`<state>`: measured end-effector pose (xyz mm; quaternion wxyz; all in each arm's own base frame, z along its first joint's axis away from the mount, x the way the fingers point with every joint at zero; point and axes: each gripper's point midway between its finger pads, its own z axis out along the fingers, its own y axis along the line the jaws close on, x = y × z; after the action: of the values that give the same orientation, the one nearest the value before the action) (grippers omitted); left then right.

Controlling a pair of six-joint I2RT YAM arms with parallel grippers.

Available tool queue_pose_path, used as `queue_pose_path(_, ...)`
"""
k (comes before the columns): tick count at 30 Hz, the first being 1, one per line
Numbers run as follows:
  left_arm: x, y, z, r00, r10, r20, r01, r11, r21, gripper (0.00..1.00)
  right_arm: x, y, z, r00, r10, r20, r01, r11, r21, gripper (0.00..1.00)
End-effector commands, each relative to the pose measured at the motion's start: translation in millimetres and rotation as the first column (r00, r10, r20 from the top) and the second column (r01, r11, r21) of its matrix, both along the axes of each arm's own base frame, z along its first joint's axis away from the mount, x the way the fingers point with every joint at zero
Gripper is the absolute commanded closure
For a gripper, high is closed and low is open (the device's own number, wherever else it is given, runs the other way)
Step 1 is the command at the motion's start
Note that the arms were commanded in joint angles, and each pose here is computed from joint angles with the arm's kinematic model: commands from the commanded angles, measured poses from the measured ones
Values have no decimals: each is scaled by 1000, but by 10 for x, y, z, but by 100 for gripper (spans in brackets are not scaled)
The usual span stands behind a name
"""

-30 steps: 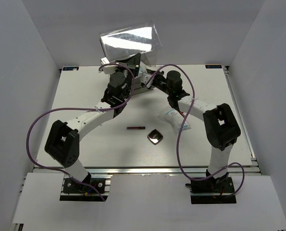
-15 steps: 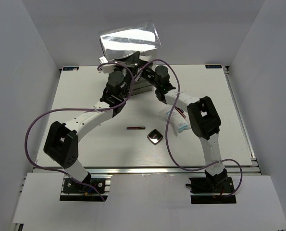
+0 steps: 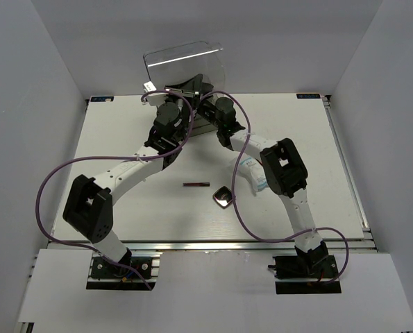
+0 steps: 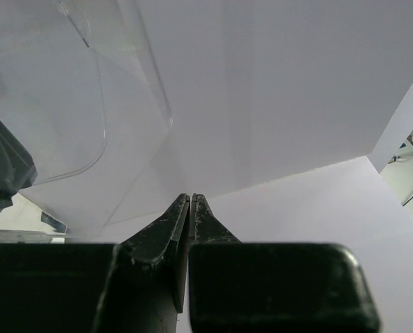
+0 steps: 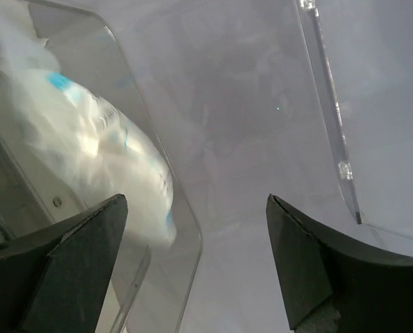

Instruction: Organize the makeup

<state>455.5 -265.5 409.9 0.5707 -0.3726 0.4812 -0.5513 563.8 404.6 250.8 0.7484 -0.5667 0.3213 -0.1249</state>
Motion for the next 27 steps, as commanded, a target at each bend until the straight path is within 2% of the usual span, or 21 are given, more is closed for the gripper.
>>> queue_pose_path(1,-152,83,406,997,-8,70,12,999,-48,100,16,-109,237,999,-37,18,36,998,43,11)
queue_pose_path(6,-237,152,351,998,1,60,0,1000,-8,100,-27,-155,320,999,-38,11,37,997,62,11)
queue_pose_path(9,-386,307,234,999,31,20,-32,998,61,100,-76,-192,382,999,-34,12,34,997,73,11)
queue_pose_path(12,-588,553,-1,995,85,-58,-76,986,147,100,-124,-231,438,999,-32,10,31,996,84,11)
queue_pose_path(15,-749,790,-471,972,152,-180,-107,966,233,100,-171,-252,489,1000,-27,10,26,996,88,11)
queue_pose_path(19,-1020,1061,-803,945,197,-262,-129,958,256,100,-209,-273,565,1000,-24,8,23,995,95,12)
queue_pose_path(23,-1001,1119,-1077,916,238,-322,-143,945,293,100,-225,-283,603,1000,-23,7,22,995,98,12)
queue_pose_path(27,-864,955,-1305,897,216,-384,-95,946,311,100,-232,-293,671,1000,-25,8,24,994,105,12)
